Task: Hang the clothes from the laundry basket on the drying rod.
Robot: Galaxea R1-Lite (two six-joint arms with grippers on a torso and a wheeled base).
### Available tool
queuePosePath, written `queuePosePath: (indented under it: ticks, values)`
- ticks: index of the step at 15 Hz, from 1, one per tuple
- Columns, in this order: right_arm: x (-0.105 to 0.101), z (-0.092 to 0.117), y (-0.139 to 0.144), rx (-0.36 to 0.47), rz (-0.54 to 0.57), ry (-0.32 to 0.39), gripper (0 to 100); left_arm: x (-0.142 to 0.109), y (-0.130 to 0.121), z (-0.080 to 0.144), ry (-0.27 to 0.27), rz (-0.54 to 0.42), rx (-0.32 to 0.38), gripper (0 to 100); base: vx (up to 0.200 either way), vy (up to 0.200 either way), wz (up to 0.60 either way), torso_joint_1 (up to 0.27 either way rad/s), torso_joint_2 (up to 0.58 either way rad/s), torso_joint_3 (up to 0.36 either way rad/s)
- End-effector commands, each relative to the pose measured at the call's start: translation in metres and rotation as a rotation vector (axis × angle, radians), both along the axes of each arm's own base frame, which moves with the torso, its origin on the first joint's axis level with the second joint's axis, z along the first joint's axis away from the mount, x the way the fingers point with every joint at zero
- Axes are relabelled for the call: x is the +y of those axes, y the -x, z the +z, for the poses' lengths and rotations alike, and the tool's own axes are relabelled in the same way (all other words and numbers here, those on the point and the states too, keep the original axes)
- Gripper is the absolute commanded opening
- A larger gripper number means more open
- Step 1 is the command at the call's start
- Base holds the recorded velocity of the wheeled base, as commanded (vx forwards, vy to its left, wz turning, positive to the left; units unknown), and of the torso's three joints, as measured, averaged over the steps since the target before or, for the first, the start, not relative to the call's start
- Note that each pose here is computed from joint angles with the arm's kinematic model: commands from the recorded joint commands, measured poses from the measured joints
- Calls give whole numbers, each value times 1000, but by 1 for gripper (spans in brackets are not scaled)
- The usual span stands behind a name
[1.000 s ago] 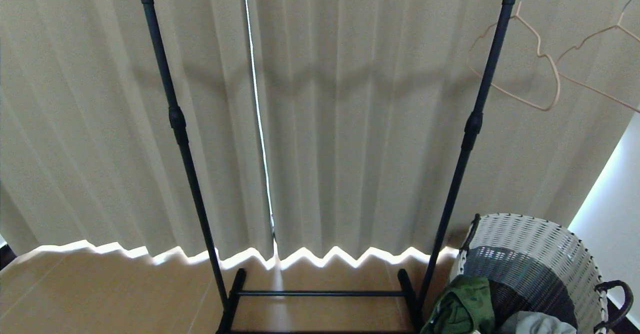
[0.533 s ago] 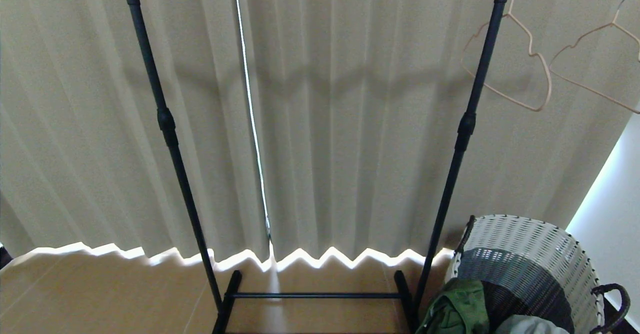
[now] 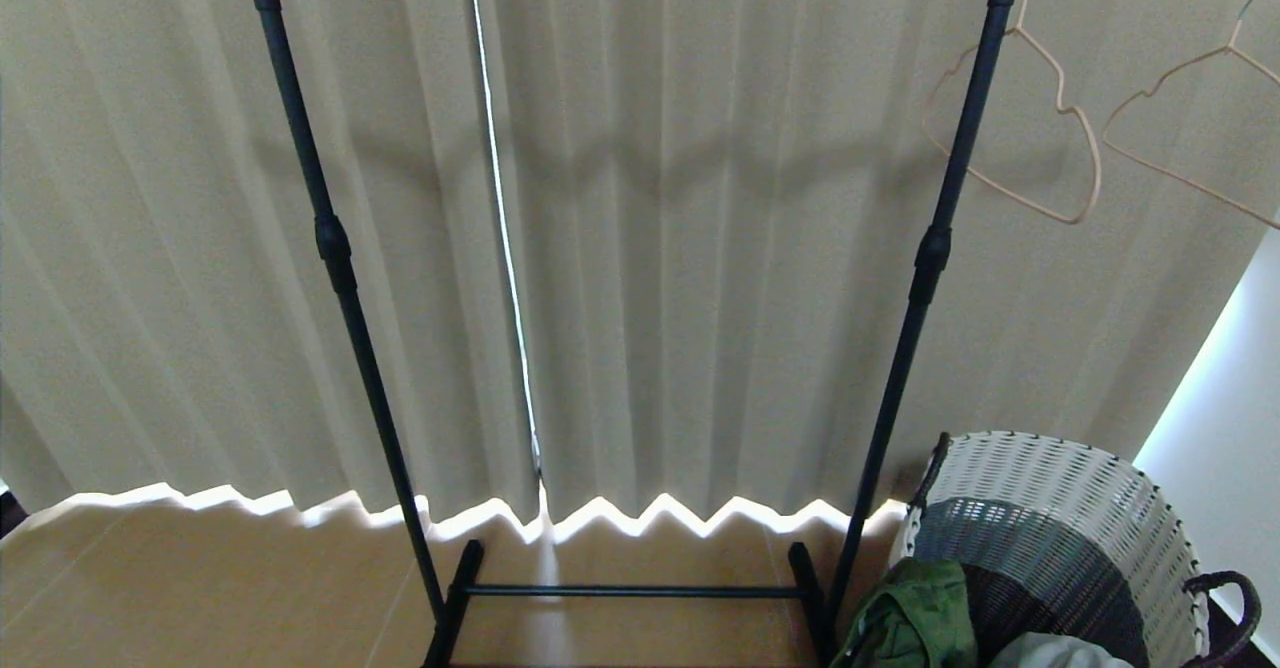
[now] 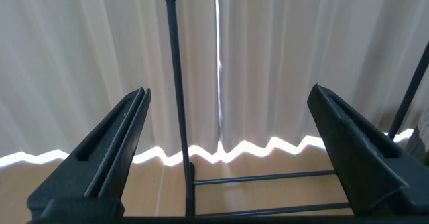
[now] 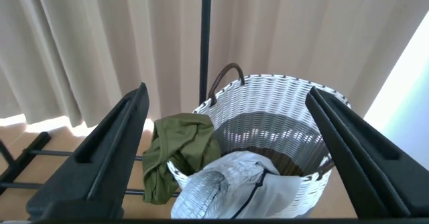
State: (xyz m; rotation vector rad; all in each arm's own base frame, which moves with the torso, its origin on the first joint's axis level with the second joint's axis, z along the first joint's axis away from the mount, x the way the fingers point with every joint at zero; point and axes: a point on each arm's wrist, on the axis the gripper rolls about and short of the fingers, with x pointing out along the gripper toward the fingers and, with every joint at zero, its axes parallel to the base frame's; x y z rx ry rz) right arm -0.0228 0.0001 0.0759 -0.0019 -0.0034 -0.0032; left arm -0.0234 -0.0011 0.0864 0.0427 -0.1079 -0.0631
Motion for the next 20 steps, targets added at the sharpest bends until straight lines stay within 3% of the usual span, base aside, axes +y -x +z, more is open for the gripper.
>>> queuePosePath:
  ticks: [1,11,13,15,20]
  values:
    - [0,0,0,-1,0,1,100,0,0,0,0,-1,-1,100,0,0,0,0,0,0]
    - [0,1,0,-12,-5,12,100,0,0,0,-2,-4,-1,100,0,0,0,0,0,0]
    - [0,12,4,-38,1,41,100,0,0,0,-2,-4,1,100,0,0,0,0,0,0]
    - [0,22,8,5,0,76,100,0,0,0,-2,-4,-1,100,0,0,0,0,0,0]
    - [0,43,-20,280,22,184,100,0,0,0,0,-2,-1,100,0,0,0,0,0,0]
